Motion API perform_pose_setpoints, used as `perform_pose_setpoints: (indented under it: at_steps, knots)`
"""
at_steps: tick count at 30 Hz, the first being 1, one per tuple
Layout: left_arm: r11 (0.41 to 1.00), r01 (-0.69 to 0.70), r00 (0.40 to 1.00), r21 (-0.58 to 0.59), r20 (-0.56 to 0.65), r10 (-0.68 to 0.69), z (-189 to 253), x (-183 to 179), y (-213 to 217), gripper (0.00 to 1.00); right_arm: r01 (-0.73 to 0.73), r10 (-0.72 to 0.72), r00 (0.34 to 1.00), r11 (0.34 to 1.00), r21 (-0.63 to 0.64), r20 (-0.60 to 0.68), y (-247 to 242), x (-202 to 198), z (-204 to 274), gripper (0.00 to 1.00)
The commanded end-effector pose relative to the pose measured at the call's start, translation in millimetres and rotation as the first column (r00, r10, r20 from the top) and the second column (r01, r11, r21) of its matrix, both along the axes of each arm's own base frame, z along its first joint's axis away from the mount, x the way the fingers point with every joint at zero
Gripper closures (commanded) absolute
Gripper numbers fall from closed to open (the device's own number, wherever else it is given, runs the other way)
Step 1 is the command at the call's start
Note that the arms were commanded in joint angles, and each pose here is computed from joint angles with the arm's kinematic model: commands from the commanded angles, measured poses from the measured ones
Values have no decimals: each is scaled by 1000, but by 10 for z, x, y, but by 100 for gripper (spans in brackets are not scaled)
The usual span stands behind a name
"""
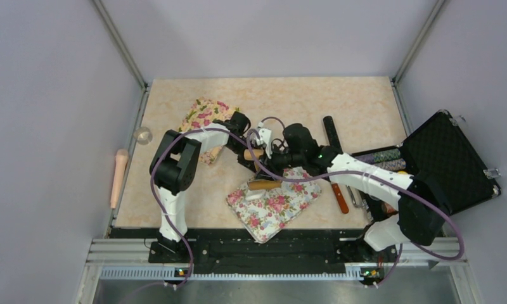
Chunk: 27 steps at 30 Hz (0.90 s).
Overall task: Roll out the dumpling wrappers from the dough
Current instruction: Flatten out the dough on the work surface.
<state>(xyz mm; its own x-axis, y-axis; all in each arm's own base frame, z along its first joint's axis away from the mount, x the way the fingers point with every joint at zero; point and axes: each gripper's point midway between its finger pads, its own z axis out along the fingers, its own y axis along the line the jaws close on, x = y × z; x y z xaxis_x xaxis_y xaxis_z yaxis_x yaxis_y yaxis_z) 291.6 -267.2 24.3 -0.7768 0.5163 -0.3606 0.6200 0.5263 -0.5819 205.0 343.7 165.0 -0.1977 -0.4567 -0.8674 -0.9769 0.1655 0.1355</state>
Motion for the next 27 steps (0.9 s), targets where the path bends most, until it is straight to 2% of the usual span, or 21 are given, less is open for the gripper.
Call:
perform_pose_setpoints:
  at_steps: [1,4,8,15,19,22,24,27]
  knots:
    - [999,2,991,54,135,-9,-87,256,22,100,220,-217,976,966,137,-39,316,435,294,100]
    - [998,-6,991,63,137,-3,-106,271,32,100,348,-341,937,928,133,-73,399,571,191,100]
    - [997,-23,989,71,145,13,-134,289,40,100,529,-519,848,842,105,-109,434,675,87,100]
    - [990,-86,986,110,149,69,-190,348,89,100,485,-475,869,872,57,-139,616,444,139,100]
    - [972,-191,976,140,135,173,-216,376,129,100,458,-458,889,889,15,7,425,507,192,100]
    - [931,-327,939,164,163,302,-165,459,229,100,433,-432,900,901,0,60,147,575,283,100]
    - [882,-438,892,174,205,403,-110,538,362,100,412,-412,909,911,18,56,-63,601,418,100]
    - [805,-568,817,174,243,524,-27,610,559,100,431,-432,893,901,38,126,-406,734,548,100]
